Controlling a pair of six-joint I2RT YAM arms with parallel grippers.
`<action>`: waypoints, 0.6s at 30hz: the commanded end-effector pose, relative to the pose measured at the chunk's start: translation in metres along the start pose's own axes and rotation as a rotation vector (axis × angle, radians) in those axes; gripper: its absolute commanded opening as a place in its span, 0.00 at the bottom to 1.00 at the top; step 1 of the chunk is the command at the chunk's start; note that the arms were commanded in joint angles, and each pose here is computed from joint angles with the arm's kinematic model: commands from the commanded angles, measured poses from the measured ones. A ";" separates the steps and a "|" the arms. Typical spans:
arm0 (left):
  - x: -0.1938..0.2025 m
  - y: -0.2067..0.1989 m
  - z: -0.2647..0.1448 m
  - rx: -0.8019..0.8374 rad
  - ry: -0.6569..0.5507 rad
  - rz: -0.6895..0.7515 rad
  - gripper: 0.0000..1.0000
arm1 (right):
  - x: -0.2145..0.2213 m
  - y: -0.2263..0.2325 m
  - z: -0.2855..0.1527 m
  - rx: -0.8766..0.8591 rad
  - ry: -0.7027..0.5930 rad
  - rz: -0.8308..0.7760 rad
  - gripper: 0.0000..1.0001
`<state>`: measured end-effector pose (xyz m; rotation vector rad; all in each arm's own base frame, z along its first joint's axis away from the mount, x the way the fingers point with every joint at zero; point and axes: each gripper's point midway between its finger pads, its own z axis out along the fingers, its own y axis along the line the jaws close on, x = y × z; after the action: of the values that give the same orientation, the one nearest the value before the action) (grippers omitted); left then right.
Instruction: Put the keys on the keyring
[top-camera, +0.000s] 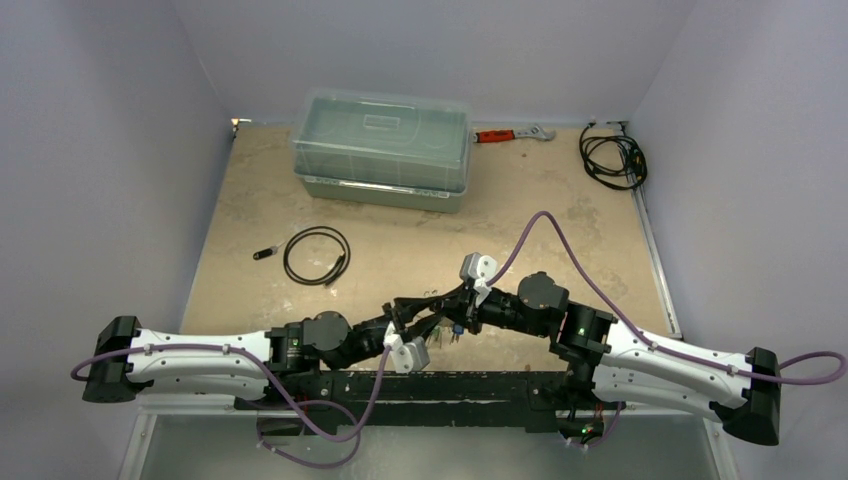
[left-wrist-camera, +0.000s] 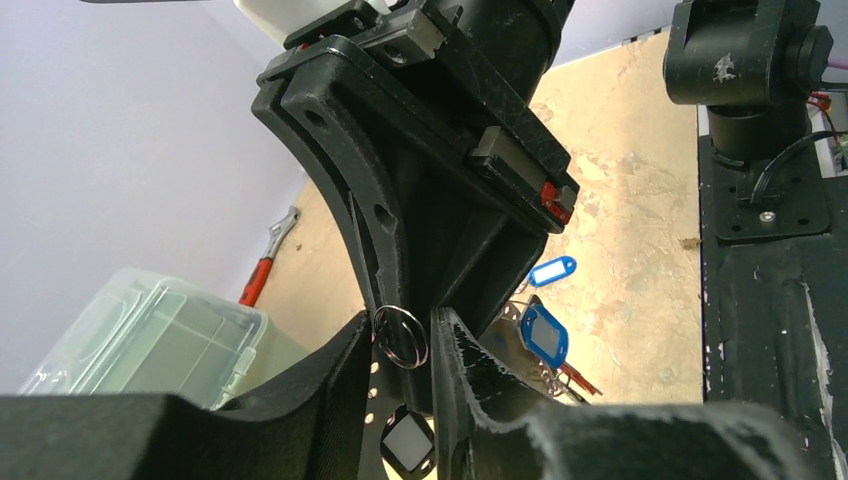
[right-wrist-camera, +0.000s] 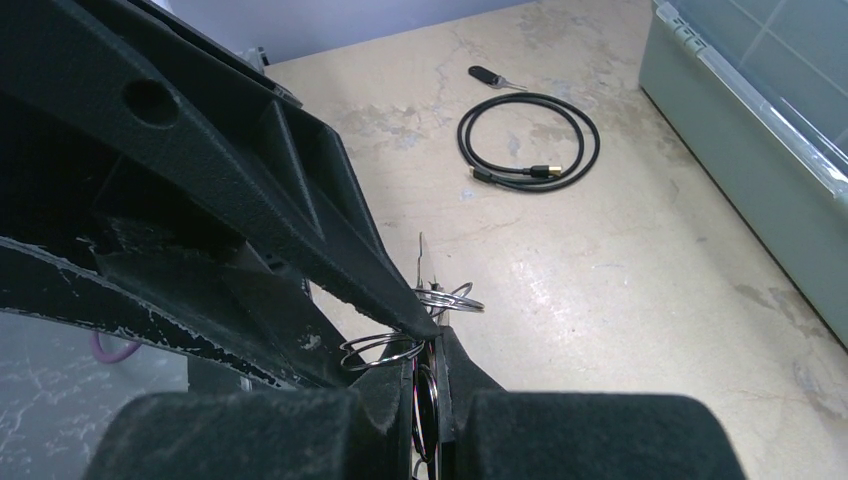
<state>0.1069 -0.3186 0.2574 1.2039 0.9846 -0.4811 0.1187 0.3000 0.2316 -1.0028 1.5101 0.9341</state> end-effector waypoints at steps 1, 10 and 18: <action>-0.012 0.017 0.000 -0.050 -0.002 0.006 0.22 | -0.045 0.009 -0.006 -0.034 -0.129 -0.024 0.00; -0.012 0.016 -0.005 -0.036 0.010 -0.013 0.07 | -0.048 0.007 -0.008 -0.025 -0.135 -0.025 0.00; -0.008 0.018 -0.003 -0.049 0.036 -0.008 0.01 | -0.048 0.008 -0.009 -0.025 -0.136 -0.025 0.00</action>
<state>0.1048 -0.3155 0.2581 1.2223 0.9948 -0.4806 0.1189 0.2970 0.2325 -1.0007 1.5081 0.9221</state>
